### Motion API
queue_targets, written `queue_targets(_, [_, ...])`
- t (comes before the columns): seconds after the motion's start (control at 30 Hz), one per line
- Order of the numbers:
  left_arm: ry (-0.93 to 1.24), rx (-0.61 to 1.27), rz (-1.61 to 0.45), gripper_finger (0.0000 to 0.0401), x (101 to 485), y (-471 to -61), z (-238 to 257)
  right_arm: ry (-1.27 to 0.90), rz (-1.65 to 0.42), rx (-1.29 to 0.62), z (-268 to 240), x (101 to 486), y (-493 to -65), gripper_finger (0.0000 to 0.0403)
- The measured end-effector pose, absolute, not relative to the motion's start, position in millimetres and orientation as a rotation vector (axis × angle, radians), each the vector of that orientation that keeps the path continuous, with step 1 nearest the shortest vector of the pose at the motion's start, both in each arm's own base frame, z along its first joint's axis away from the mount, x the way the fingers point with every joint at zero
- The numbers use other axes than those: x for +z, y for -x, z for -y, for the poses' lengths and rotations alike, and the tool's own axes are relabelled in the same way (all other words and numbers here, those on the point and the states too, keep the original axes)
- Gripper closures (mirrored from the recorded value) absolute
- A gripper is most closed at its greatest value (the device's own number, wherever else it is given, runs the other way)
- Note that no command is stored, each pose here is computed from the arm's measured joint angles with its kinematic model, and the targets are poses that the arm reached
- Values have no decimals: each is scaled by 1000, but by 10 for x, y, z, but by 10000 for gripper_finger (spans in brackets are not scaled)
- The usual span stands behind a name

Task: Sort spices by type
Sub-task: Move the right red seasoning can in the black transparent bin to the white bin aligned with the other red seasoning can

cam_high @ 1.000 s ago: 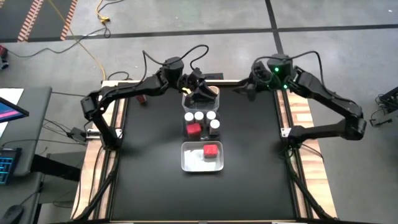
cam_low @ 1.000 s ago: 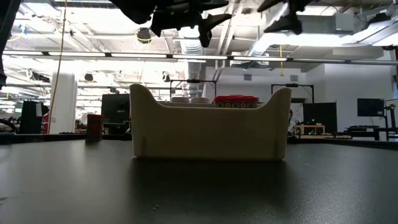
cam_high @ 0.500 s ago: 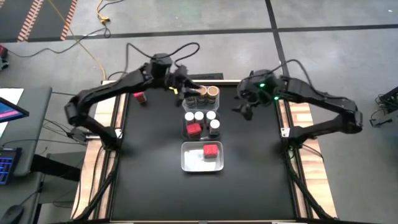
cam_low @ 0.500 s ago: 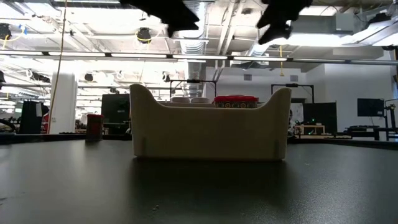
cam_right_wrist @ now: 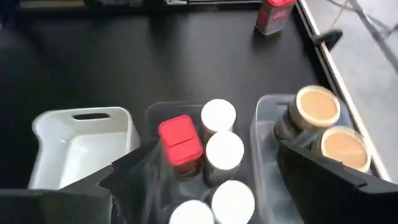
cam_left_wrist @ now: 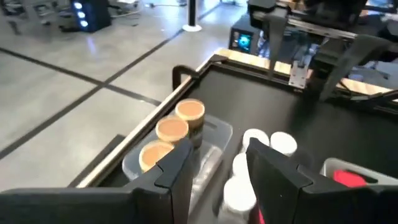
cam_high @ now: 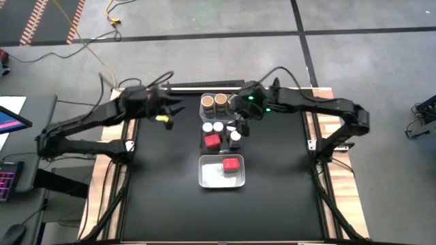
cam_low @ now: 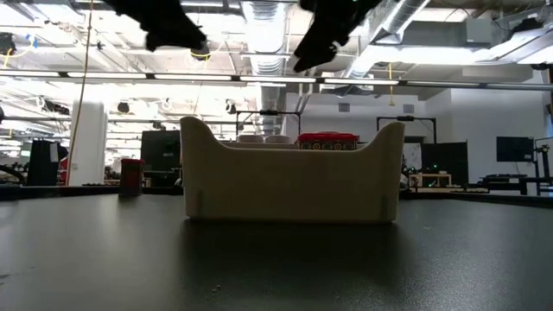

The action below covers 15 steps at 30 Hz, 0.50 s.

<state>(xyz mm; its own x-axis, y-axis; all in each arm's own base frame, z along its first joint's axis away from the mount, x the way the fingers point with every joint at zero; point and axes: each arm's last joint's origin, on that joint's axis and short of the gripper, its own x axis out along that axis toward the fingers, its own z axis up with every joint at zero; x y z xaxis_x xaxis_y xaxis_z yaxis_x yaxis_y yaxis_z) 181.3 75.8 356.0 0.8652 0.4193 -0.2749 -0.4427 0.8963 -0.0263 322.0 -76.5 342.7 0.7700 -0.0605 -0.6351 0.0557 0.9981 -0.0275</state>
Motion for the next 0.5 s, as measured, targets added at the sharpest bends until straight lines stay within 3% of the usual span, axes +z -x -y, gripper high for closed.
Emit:
queue_targets(0.23, [131, 517, -285, 260, 3246, -1574, -488, 142, -833, 56, 721, 3160, -3728, 62])
queue_targets(0.5, [148, 501, -446, 260, 3032, -1463, -402, 245, -1007, 133, 436, 2765, -4111, 62])
